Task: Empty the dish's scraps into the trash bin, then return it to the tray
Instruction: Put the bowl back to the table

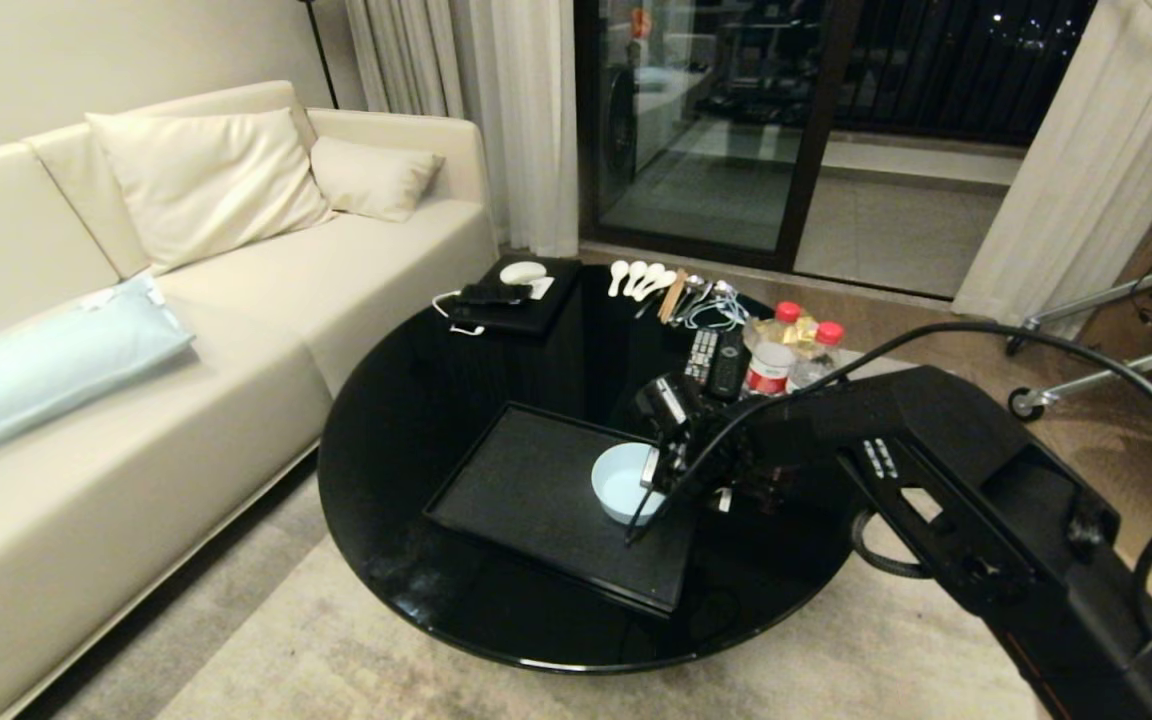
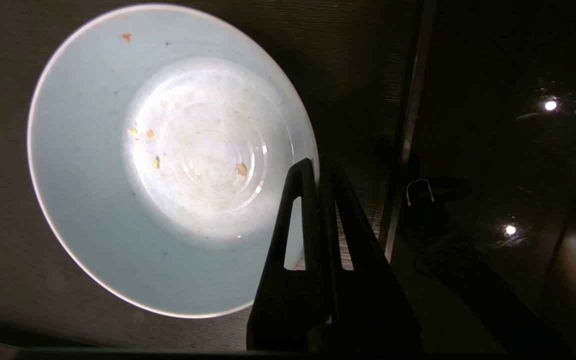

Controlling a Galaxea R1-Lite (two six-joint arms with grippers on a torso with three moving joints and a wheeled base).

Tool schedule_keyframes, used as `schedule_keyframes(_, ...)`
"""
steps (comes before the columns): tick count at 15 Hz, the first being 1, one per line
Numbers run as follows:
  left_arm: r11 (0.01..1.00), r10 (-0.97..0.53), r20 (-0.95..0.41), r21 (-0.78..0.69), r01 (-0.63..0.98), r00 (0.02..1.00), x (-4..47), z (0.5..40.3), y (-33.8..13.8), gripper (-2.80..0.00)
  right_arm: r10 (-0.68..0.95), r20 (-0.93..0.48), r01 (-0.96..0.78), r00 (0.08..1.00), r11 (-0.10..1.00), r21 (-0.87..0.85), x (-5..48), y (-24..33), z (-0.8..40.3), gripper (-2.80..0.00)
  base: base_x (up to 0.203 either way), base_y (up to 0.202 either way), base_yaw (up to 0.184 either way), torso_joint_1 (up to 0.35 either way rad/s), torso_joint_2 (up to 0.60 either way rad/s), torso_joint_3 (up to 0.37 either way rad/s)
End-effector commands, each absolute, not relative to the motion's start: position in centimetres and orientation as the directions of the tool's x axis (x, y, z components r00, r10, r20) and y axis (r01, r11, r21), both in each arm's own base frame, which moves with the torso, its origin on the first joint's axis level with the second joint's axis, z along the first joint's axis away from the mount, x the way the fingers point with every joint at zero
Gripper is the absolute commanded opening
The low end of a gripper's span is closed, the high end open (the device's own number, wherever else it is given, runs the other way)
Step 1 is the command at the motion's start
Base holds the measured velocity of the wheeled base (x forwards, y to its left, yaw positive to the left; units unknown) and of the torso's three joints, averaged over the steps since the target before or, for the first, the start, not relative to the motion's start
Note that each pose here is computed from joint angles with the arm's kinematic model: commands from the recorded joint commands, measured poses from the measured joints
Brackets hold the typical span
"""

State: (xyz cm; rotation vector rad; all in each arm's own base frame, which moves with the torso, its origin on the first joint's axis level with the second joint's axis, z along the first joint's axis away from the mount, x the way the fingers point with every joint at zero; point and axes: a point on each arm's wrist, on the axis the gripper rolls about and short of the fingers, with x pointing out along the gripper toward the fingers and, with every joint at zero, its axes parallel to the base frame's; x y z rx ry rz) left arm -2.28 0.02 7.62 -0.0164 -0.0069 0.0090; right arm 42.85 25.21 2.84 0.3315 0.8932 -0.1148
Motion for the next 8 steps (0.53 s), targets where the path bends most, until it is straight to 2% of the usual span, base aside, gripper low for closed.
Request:
schedule_keyframes(1,1.000,0.009,0.008,-0.017,-0.009,1.000,-2.3,7.6,0.0,-2.80,0.027,-0.789,0.246,0.614,0.943,0.224,42.7,24.9,2.6,-2.80,0.000,0.000,0.000,0.000,0.00,0.000)
schedule_keyframes(2,1.000,0.009,0.008,-0.017,-0.009,1.000,-2.3,7.6,0.0,-2.80,0.027,-0.787,0.248,0.616,0.942,0.227,42.7,24.8,2.7,0.00,0.000,0.000,0.000,0.000,0.00,0.000)
schedule_keyframes(8,1.000,0.009,0.008,-0.017,-0.009,1.000,-2.3,7.6,0.0,-2.80,0.038,-0.744,0.240,0.667,0.934,0.264,42.7,24.7,5.7,0.00,0.000,0.000,0.000,0.000,0.00,0.000)
